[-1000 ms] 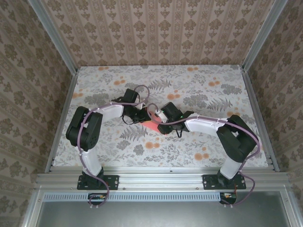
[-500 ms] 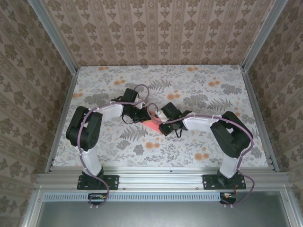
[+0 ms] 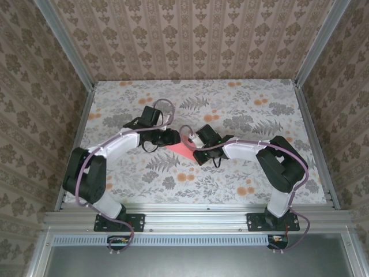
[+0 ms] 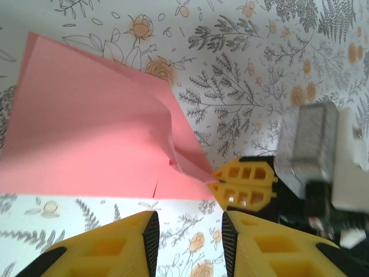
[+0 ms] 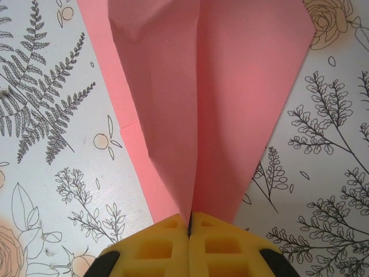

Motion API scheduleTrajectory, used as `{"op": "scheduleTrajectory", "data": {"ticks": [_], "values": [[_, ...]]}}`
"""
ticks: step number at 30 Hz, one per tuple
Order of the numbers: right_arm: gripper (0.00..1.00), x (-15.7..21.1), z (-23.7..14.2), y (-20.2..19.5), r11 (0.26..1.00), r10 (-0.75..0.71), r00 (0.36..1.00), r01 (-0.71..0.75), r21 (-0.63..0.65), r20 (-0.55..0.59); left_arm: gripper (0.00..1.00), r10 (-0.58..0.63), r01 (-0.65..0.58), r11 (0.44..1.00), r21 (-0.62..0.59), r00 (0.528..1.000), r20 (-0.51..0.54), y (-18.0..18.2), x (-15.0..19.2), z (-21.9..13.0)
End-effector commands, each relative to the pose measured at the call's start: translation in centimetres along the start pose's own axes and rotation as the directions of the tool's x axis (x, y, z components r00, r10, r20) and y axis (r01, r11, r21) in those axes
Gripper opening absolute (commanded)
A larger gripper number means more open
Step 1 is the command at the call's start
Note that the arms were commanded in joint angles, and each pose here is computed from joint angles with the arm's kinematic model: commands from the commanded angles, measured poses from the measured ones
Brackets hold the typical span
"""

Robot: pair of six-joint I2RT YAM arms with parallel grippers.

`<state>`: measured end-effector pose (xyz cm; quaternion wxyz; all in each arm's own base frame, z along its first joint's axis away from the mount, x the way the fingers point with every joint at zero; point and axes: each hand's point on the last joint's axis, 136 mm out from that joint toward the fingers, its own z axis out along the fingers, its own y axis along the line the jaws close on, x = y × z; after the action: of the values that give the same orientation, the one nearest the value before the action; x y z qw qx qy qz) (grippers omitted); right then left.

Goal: Fold a paper plane with a square sheet of paper (pick it up from the middle)
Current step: Fourth fold the wing at the center of the table.

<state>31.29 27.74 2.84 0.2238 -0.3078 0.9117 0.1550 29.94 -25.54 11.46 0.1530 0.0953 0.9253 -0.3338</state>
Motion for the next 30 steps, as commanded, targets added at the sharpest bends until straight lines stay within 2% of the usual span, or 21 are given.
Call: {"op": "scheduleTrajectory", "data": {"ticks": [1,6,15,23,30], "values": [[0.0,-0.3,-0.4,-0.2,1.0,0.012,1.0,-0.012,0.004,0.021,0.35,0.056,-0.061,0.987,-0.149,0.998,-0.038,2.2,3.0,0.5],[0.0,-0.2,-0.3,0.3,0.999,0.024,1.0,-0.023,-0.026,0.017,0.25,0.149,-0.143,0.973,-0.183,0.989,0.019,2.3,4.1,1.9],[0.0,-0.5,-0.4,1.0,0.996,0.052,0.998,-0.05,-0.067,0.028,0.17,0.176,-0.171,0.982,-0.084,0.983,0.049,0.9,3.9,5.6],[0.0,-0.8,-0.5,1.5,0.993,0.071,0.996,-0.066,-0.095,0.046,0.1,0.157,-0.159,0.984,-0.078,0.987,-0.038,2.2,6.0,7.8],[0.0,-0.8,-0.6,2.0,0.99,0.076,0.995,-0.068,-0.125,0.058,0.1,0.149,-0.153,0.984,-0.089,0.988,-0.044,2.9,6.0,8.7]]}}
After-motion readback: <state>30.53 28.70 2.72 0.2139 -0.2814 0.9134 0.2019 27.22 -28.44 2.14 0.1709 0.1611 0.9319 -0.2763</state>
